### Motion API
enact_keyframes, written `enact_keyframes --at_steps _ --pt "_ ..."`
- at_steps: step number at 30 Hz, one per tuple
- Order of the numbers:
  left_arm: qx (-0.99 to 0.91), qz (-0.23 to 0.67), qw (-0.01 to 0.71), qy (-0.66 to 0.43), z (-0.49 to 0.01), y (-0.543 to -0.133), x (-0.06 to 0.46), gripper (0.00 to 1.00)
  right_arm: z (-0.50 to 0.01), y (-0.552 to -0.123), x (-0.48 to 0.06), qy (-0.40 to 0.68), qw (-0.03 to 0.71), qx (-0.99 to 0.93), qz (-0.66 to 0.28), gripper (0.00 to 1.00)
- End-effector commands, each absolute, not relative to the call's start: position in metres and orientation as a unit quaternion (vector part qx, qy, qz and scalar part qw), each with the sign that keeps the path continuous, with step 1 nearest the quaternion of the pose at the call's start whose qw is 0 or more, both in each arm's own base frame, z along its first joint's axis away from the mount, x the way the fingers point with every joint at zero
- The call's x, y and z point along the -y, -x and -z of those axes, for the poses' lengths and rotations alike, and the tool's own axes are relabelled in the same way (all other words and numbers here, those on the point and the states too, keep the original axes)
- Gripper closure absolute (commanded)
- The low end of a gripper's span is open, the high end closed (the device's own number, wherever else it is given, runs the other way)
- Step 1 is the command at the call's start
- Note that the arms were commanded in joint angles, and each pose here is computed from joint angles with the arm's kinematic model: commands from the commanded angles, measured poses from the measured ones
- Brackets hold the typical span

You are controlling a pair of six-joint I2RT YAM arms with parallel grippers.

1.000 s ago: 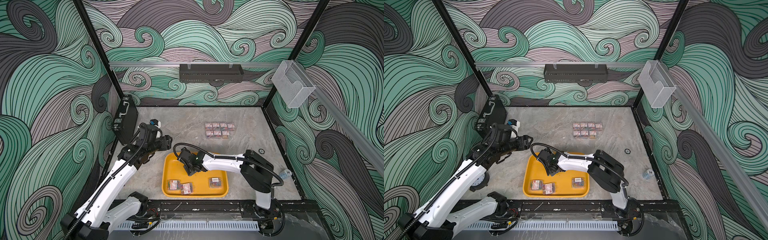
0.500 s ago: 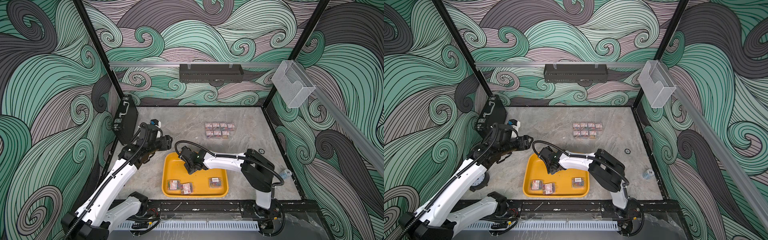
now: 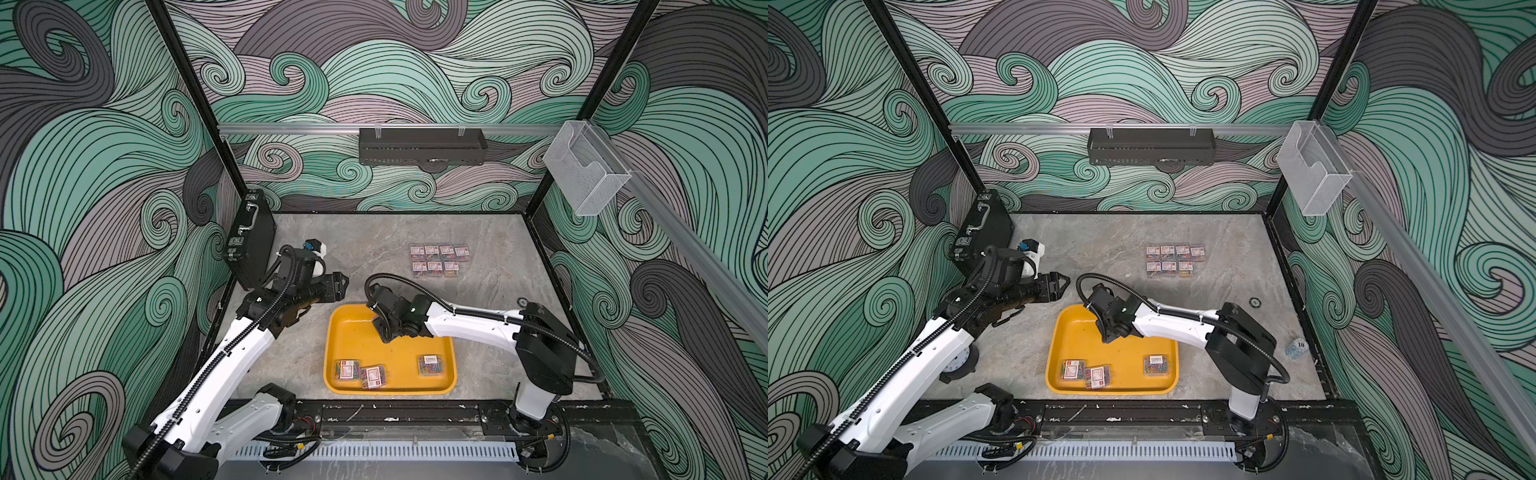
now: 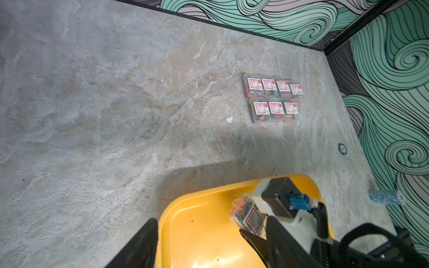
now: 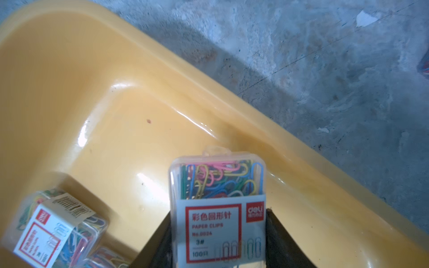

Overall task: Take the paper clips out of the storage box
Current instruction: Pick up the boxed paper clips from the storage box, then place the boxed paper clips at the center of the board.

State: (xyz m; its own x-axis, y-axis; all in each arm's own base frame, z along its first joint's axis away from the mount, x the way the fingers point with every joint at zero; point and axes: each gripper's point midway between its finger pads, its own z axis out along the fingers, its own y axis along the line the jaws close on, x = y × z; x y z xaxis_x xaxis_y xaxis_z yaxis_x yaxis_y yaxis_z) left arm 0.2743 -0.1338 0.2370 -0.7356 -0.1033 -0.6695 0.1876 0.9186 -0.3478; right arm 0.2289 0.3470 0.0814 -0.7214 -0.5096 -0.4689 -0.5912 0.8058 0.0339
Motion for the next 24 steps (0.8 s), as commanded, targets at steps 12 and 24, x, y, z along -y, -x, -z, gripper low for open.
enact_keyframes --at_steps 12,24 --pt "-0.85 0.287 0.398 -0.189 -0.277 -0.242 0.198 0.3 -0.141 -0.251 -0.324 0.254 0.276 -0.911 -0.17 0.48" --pt "-0.818 0.287 0.407 -0.287 -0.28 -0.213 0.233 0.29 -0.155 -0.289 -0.263 0.186 0.309 -0.923 -0.133 0.48"
